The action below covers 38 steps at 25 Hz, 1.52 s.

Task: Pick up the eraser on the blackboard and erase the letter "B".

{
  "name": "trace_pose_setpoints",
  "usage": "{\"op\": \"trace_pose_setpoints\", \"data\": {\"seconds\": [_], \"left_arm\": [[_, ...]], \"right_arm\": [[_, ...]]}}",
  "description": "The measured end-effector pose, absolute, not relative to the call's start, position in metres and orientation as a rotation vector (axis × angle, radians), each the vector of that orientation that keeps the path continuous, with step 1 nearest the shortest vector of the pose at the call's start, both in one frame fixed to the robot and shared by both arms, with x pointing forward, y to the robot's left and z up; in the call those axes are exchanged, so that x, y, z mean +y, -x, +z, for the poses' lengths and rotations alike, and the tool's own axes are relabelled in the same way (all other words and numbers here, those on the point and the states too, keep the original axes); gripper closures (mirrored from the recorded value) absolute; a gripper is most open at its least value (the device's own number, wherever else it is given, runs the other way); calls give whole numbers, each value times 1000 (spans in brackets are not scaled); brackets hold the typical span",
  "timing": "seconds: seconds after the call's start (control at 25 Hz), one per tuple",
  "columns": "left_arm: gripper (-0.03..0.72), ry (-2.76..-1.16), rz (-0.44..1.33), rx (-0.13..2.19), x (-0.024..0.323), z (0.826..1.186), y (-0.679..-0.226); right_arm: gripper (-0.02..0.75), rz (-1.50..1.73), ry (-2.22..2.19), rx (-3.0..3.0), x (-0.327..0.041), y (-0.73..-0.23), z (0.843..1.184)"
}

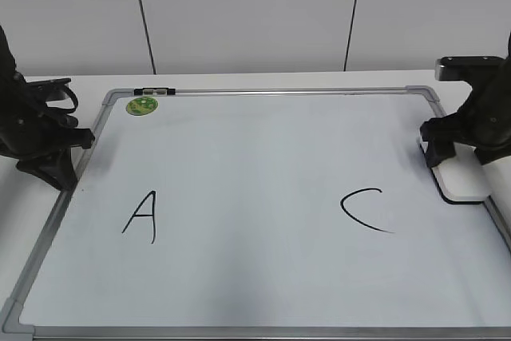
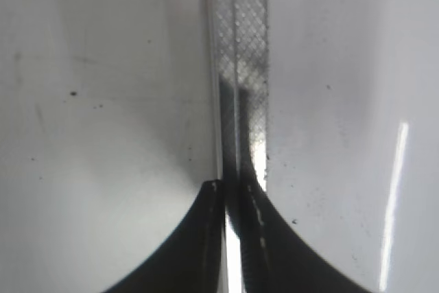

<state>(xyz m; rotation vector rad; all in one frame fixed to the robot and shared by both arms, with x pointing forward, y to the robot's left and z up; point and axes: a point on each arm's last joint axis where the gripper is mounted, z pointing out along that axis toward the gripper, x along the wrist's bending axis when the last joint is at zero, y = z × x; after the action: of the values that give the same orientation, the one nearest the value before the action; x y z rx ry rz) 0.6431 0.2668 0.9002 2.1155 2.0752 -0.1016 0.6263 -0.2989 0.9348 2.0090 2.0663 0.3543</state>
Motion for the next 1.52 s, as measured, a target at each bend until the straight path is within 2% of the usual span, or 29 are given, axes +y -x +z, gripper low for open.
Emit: {"op": "trace_pose_setpoints", "data": {"seconds": [0.2,0.28,0.44,0.56,0.76,1.04,1.28,1.52], "left_arm": [[596,-2134,-88,2060,266,904,-646],[523,-2141,-76,2043,264,910,-650],[327,-2142,-9,1996,264,939,-661],[260,-2161,-11,1976,264,966,-663],[247,-2189,-49,1959,263,1006,-649],[293,-2119,71,1874,264,1077,-603],[296,-2047,191,1789,267,1134,-535],[297,-1981,303,1707,271,1164,-453]], "right_arm": [[132,346,-2015,2074,-299,-626,952],[139,383,-1988,2051,-299,-625,973],[143,439,-1919,2043,-298,-616,1010],[144,454,-1892,2050,-298,-600,1037],[144,513,-1858,2062,-295,-564,1086],[144,588,-1797,2064,-292,-507,1141],[144,608,-1784,2079,-290,-453,1160],[145,679,-1742,2047,-288,-397,1169]]}}
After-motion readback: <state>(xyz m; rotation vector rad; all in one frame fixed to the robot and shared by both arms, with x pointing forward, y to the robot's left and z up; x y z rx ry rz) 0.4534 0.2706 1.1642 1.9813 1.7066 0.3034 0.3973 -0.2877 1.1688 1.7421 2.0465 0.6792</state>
